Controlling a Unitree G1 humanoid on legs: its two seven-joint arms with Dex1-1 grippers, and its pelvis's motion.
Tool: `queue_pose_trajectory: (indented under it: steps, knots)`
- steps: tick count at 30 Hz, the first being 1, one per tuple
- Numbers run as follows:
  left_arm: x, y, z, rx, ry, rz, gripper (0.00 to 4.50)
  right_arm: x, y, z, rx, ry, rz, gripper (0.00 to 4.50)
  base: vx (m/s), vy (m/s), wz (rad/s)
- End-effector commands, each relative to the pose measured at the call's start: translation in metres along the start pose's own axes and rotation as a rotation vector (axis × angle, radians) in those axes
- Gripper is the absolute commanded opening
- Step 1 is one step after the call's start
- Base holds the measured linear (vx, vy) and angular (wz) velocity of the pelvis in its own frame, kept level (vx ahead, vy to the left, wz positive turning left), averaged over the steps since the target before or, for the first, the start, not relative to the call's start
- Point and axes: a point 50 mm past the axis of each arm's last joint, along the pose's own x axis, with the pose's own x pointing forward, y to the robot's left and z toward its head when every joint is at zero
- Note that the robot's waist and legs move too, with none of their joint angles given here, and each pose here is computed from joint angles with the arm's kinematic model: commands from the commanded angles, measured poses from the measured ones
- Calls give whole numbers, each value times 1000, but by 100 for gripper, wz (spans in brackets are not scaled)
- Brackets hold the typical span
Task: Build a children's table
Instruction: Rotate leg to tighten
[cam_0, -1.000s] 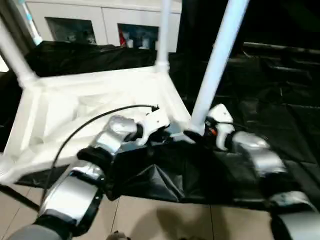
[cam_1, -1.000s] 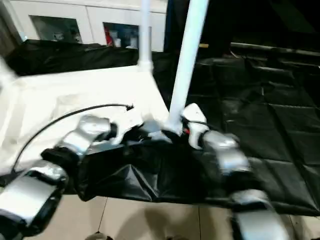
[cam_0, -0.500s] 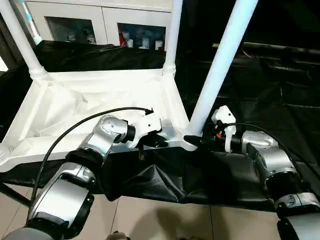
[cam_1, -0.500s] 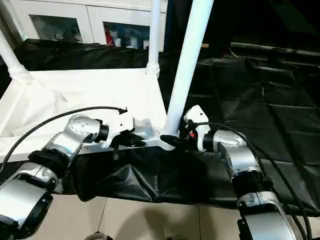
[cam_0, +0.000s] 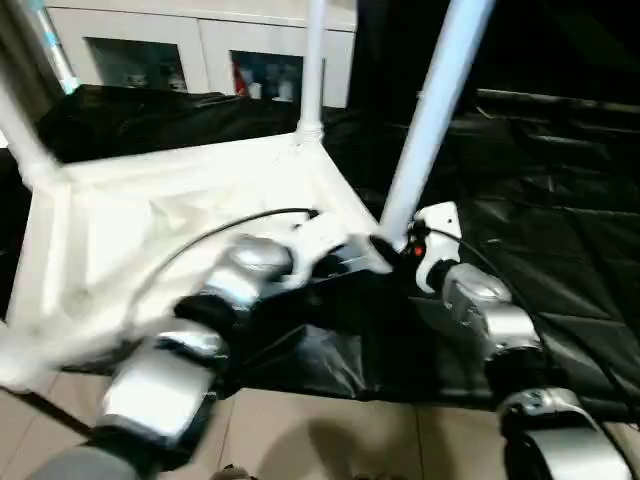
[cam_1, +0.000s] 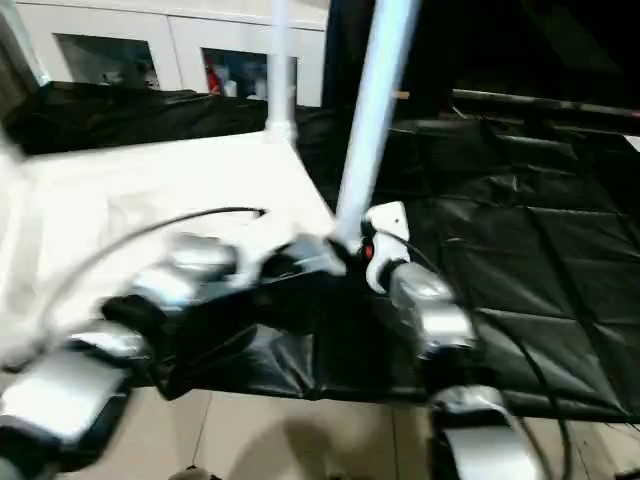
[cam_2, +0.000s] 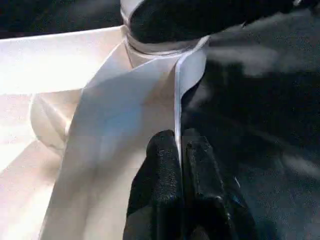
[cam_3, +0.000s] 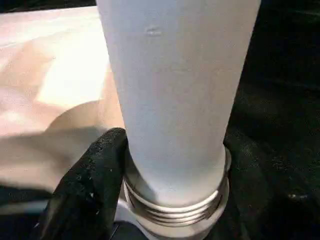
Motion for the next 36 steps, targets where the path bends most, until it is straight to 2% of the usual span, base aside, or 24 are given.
queue_pose_trajectory:
  steps: [1, 3, 5, 6, 10, 11, 16, 19, 23, 25, 29, 32, 34, 36]
  knots:
    - [13, -11, 15, -12, -49, 14, 0, 3, 16, -34, 42, 158, -29, 272, 0, 0, 0]
    - [17, -17, 18, 17, -53, -12, 0, 8, 24, -28, -19, 138, -32, 272, 0, 0, 0]
    - [17, -18, 19, 18, -54, -16, 0, 10, 26, -26, -37, 126, -28, 272, 0, 0, 0]
    - [16, -17, 18, 32, -54, -26, 0, 10, 26, -23, -33, 108, -13, 328, 0, 0, 0]
    - [9, -11, 14, 66, -50, -49, 0, 9, 29, -15, -83, 66, 111, 344, 0, 0, 0]
    - [6, -9, 11, 78, -48, -61, 0, 7, 25, -13, -122, 56, 143, 359, 0, 0, 0]
    - [-9, -3, 0, 115, -45, -164, 0, -6, 3, -3, -193, 38, 260, 359, 0, 0, 0]
    - [-18, -1, -7, 124, -51, -227, 0, -15, -8, 3, -203, 35, 343, 359, 0, 0, 0]
    - [-32, 3, -18, 136, -41, -297, 0, -33, -20, 9, -297, 62, 498, 359, 0, 0, 0]
    - [-36, 4, -20, 141, -41, -315, 0, -37, -23, 10, -323, 70, 543, 359, 0, 0, 0]
    - [-41, 5, -22, 145, -45, -340, 0, -39, -22, 14, -297, 69, 603, 359, 0, 0, 0]
    - [-42, 5, -23, 146, -46, -344, 0, -39, -20, 13, -300, 77, 616, 324, 0, 0, 0]
    - [-43, 6, -23, 146, -46, -345, 0, -39, -18, 12, -292, 78, 627, 322, 0, 0, 0]
    - [-44, 5, -24, 146, -51, -351, 0, -41, -15, 9, -281, 85, 658, 288, 0, 0, 0]
